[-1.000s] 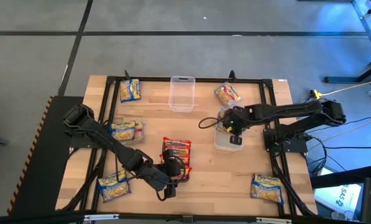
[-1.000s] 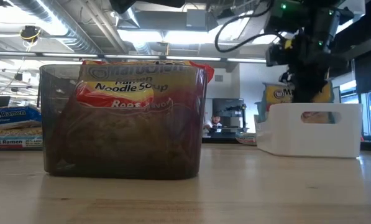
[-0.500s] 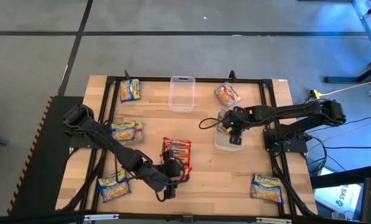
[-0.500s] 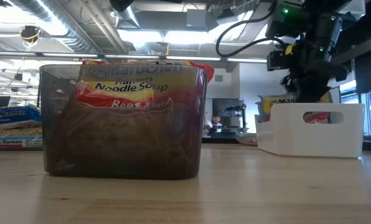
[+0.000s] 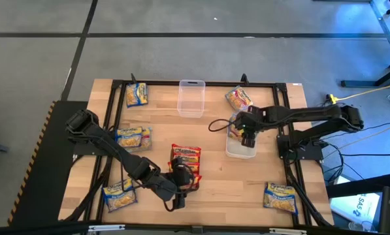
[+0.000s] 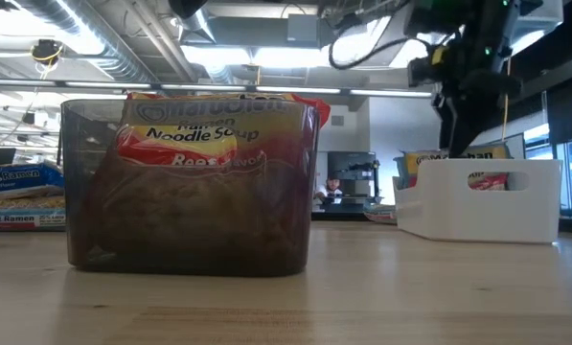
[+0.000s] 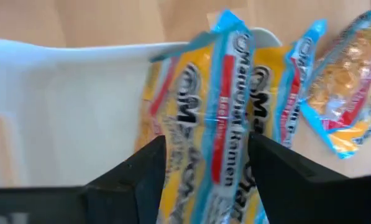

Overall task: Sort Maruchan noodles
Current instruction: Put the light blue noodle pack into the white bin

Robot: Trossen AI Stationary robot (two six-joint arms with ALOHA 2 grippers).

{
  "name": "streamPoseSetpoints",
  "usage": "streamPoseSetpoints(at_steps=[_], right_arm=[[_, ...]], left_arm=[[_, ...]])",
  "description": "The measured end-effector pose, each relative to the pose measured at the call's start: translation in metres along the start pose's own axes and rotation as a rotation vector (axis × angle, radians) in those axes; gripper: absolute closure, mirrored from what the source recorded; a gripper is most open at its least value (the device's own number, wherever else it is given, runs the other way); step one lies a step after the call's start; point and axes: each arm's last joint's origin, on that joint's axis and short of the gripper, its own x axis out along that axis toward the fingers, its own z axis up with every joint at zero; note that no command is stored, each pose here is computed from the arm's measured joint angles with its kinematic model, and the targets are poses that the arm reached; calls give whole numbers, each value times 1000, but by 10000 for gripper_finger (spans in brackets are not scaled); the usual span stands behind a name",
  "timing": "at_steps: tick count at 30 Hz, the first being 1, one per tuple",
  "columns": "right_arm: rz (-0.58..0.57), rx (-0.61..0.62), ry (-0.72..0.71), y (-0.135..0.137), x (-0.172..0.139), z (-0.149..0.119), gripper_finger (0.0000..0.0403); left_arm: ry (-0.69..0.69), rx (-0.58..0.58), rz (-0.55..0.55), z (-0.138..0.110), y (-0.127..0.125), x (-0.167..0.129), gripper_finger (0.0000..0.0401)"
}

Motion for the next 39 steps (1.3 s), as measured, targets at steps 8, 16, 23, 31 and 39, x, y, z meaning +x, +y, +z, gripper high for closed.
streamPoseSetpoints(at_steps=[8,16,23,31,39], right_arm=[[-13,72,-114,-10,-42,20,231],[-36,169,-234,-71,-23,19,295],[-16,273,-357,-146,-1,8,362],[127,371,-346,-197,49,-12,394],[160,426,-309,-217,104,-15,400]], left_arm=[[-2,20,9,1,2,1,186],[-3,72,94,0,21,10,186],[5,61,156,2,43,21,186],[4,59,193,9,57,27,186],[-3,31,206,12,62,29,186]])
